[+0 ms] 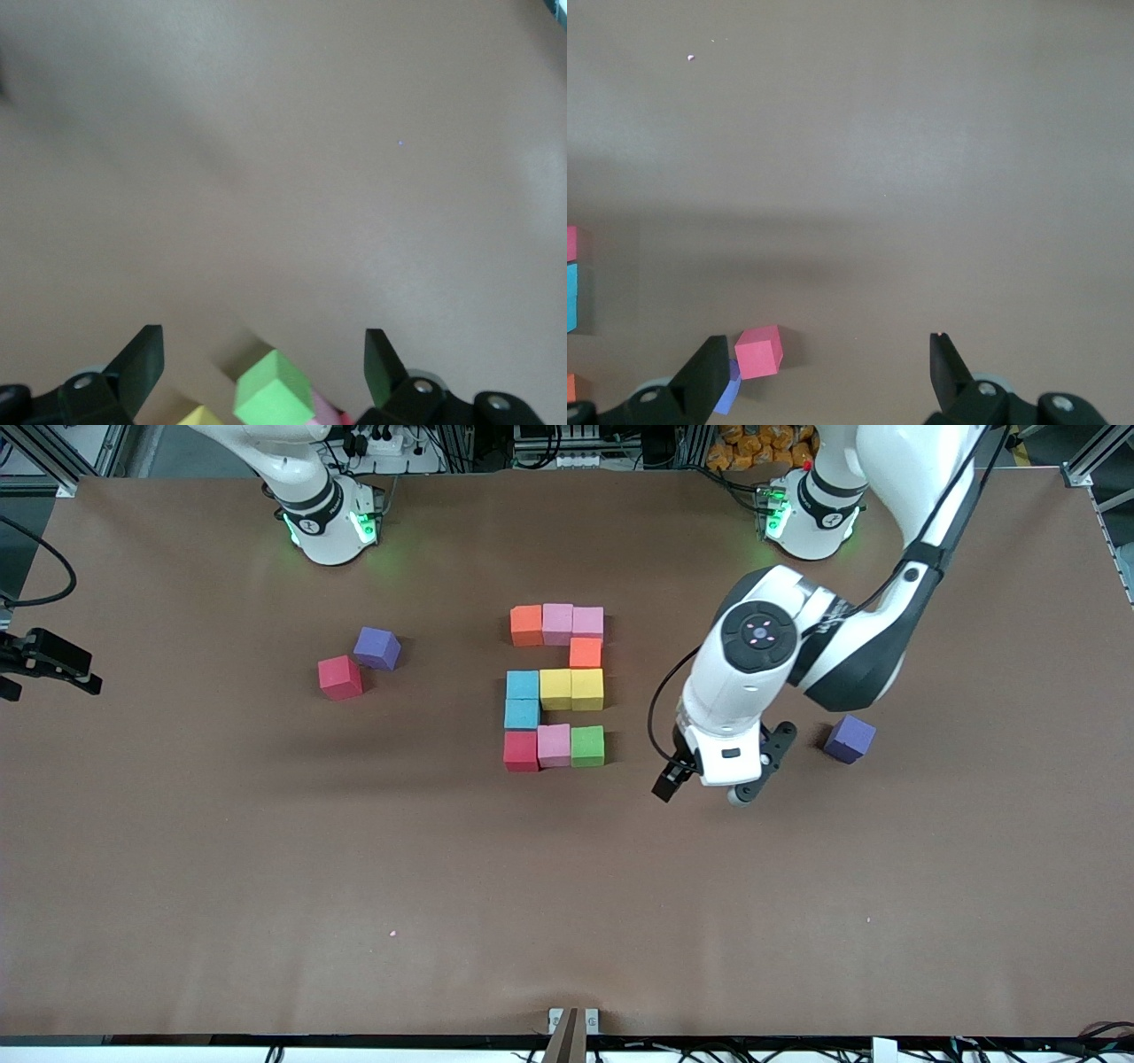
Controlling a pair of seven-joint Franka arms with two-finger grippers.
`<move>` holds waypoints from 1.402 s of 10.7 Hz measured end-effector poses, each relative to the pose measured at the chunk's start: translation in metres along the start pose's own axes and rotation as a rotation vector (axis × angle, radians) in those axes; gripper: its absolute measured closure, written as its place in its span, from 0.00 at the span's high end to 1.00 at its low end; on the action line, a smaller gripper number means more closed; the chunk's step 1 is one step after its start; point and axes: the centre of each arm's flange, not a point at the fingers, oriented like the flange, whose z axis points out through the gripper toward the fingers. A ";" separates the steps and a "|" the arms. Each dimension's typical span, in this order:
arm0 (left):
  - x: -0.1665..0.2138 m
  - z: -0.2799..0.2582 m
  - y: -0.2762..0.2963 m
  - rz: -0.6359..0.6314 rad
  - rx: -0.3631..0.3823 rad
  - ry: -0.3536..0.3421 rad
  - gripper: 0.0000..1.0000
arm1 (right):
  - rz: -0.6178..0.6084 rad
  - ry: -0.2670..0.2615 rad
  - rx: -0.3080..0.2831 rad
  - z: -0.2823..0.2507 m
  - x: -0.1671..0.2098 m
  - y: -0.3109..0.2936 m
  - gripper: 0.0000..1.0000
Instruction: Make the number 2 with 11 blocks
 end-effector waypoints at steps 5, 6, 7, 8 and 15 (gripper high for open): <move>0.047 -0.065 -0.040 0.386 0.085 0.043 1.00 | 0.000 0.000 0.000 0.003 0.002 0.000 1.00; 0.057 -0.081 -0.051 0.442 0.103 0.047 1.00 | 0.000 0.001 0.000 0.003 0.003 0.000 1.00; 0.062 -0.096 -0.061 0.524 0.125 0.048 1.00 | 0.000 0.001 0.000 0.003 0.003 0.001 1.00; 0.066 -0.111 -0.071 0.607 0.147 0.046 1.00 | 0.000 0.001 0.000 0.003 0.003 0.001 1.00; 0.075 -0.157 -0.093 0.741 0.135 -0.043 1.00 | 0.000 0.006 -0.001 0.005 0.005 0.001 1.00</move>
